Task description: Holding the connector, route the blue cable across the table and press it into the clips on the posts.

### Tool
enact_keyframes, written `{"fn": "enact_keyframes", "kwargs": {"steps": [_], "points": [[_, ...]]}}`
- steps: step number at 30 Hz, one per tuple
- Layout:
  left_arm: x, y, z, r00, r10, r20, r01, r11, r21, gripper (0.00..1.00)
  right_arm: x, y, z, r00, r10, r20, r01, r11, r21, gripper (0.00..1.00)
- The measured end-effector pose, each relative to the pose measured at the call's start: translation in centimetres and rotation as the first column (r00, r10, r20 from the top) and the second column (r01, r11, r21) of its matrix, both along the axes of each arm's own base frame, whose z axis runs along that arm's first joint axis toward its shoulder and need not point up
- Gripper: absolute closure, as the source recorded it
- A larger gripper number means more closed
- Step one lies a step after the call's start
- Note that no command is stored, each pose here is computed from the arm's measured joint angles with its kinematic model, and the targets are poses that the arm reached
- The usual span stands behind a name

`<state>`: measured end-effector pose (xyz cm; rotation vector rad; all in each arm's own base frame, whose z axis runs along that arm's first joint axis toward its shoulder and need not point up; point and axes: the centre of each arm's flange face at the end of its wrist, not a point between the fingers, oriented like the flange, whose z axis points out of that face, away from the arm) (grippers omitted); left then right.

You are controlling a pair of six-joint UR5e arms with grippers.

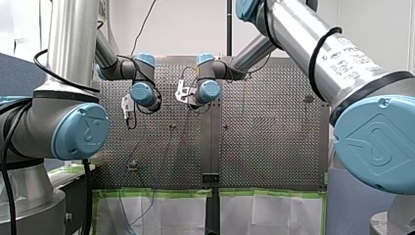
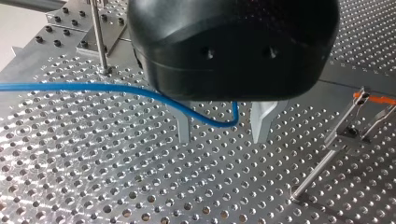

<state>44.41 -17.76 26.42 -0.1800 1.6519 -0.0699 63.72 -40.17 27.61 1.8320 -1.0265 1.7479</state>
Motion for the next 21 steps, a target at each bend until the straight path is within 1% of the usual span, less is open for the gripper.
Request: {"fn": "enact_keyframes", "kwargs": {"steps": [4, 7, 9, 12, 17, 19, 20, 21], "points": [[0.0, -0.1, -0.1, 1.0000, -0.002, -0.002, 0.002, 1.0000, 0.002, 0.37, 0.0, 0.0, 0.0, 1.0000, 0.000, 0.000, 0.000, 1.0000, 0.000, 1.00], [-0.2, -0.6, -0.6, 0.9998, -0.016, -0.015, 0.017, 0.9997, 0.015, 0.37, 0.0, 0.0, 0.0, 1.0000, 0.000, 0.000, 0.000, 1.0000, 0.000, 1.00], [-0.3, -1.0, -0.6, 0.9995, -0.026, -0.015, 0.027, 0.9994, 0.024, 0.37, 0.0, 0.0, 0.0, 1.0000, 0.000, 0.000, 0.000, 1.0000, 0.000, 1.00], [-0.3, -1.3, 0.2, 0.9994, -0.032, 0.012, 0.031, 0.9994, 0.014, 0.37, 0.0, 0.0, 0.0, 1.0000, 0.000, 0.000, 0.000, 1.0000, 0.000, 1.00], [-0.3, -1.2, 1.7, 0.9968, -0.027, 0.075, 0.029, 0.9991, -0.031, 0.37, 0.0, 0.0, 0.0, 1.0000, 0.000, 0.000, 0.000, 1.0000, 0.000, 1.00], [-0.3, -1.2, 1.9, 0.9962, -0.022, 0.084, 0.026, 0.9986, -0.045, 0.37, 0.0, 0.0, 0.0, 1.0000, 0.000, 0.000, 0.000, 1.0000, 0.000, 1.00], [-0.3, -1.1, 1.9, 0.9961, -0.018, 0.086, 0.022, 0.9984, -0.051, 0.34, 0.0, 0.0, 0.0, 1.0000, 0.000, 0.000, 0.000, 1.0000, 0.000, 1.00], [-0.3, -1.1, 1.9, 0.9963, -0.013, 0.085, 0.018, 0.9984, -0.054, 0.34, 0.0, 0.0, 0.0, 1.0000, 0.000, 0.000, 0.000, 1.0000, 0.000, 1.00]]}}
